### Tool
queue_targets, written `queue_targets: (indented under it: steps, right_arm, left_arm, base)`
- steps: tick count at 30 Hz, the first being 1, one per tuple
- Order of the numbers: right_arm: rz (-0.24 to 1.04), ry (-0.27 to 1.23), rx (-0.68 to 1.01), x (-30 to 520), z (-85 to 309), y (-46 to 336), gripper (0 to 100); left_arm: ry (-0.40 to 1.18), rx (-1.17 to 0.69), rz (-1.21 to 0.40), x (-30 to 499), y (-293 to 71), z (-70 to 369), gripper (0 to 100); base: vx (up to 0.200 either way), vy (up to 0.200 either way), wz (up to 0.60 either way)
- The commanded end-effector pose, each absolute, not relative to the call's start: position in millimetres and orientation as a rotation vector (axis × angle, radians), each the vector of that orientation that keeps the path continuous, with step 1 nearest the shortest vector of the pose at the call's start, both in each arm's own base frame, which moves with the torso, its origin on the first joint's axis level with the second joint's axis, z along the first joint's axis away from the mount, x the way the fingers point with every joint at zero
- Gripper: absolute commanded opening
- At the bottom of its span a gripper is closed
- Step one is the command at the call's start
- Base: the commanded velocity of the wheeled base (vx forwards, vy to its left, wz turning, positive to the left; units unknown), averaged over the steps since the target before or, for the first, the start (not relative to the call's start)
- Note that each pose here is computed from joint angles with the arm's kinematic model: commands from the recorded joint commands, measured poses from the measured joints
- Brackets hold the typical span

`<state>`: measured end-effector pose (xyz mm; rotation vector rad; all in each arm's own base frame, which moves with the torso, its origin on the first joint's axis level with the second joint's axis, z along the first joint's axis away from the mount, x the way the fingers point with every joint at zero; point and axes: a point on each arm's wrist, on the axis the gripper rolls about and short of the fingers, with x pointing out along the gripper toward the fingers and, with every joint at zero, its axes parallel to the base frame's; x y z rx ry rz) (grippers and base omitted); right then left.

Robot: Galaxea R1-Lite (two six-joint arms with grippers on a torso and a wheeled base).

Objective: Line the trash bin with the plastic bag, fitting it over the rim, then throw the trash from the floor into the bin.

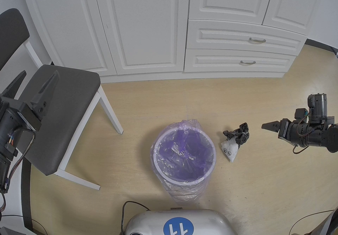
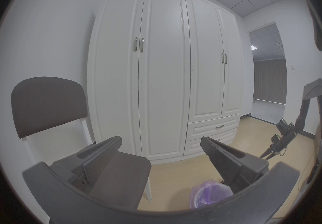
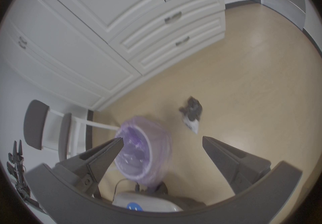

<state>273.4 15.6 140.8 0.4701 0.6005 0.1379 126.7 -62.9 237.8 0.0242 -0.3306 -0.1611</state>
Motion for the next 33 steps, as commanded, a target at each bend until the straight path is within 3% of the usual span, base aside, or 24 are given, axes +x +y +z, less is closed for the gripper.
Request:
queue_targets:
  steps: [1, 4, 6, 7, 8, 14, 17, 20, 27, 33]
  right_arm:
    - [0.115, 0.767, 0.374, 275.1, 166.5, 14.4, 100]
    - [0.073, 0.859, 0.354, 319.0, 133.4, 13.0, 100]
    - [0.015, 0.919, 0.333, 374.6, 86.0, 8.4, 100]
    - [0.015, 0.919, 0.333, 374.6, 86.0, 8.4, 100]
    - [-0.013, 0.92, 0.329, 421.4, 50.2, 2.3, 100]
    - [-0.02, 0.878, 0.334, 515.0, -21.5, -5.0, 100]
    - [-0.026, 0.958, 0.294, 518.4, -73.0, -13.1, 100]
    - [0.012, 0.884, 0.208, 523.6, -98.2, -20.5, 100]
    - [-0.014, 0.866, 0.201, 524.3, -109.8, -18.8, 100]
    - [-0.057, 0.75, 0.229, 531.6, -118.6, -9.6, 100]
  left_arm:
    - [-0.34, 0.035, -0.122, 118.9, -53.2, 241.5, 100]
    - [-0.34, 0.035, -0.122, 119.2, -53.4, 241.7, 100]
    - [-0.33, 0.039, -0.125, 120.1, -53.9, 239.4, 100]
    - [-0.33, 0.039, -0.125, 120.1, -53.9, 239.4, 100]
    - [-0.325, 0.041, -0.124, 120.7, -54.1, 238.2, 100]
    - [-0.319, 0.045, -0.121, 121.5, -53.9, 236.9, 100]
    - [-0.31, 0.05, -0.121, 123.1, -54.7, 235.5, 100]
    - [-0.302, 0.055, -0.123, 124.9, -55.6, 234.0, 100]
    - [-0.262, 0.074, -0.128, 129.7, -58.3, 224.9, 100]
    - [-0.274, 0.067, -0.125, 128.0, -57.2, 227.2, 100]
  base:
    - [0.0, 0.0, 0.0]
    - [0.0, 0.0, 0.0]
    - [0.0, 0.0, 0.0]
    - [0.0, 0.0, 0.0]
    - [0.0, 0.0, 0.0]
    - [0.0, 0.0, 0.0]
    - [0.0, 0.0, 0.0]
    - [0.0, 0.0, 0.0]
    - [0.0, 0.0, 0.0]
    - [0.0, 0.0, 0.0]
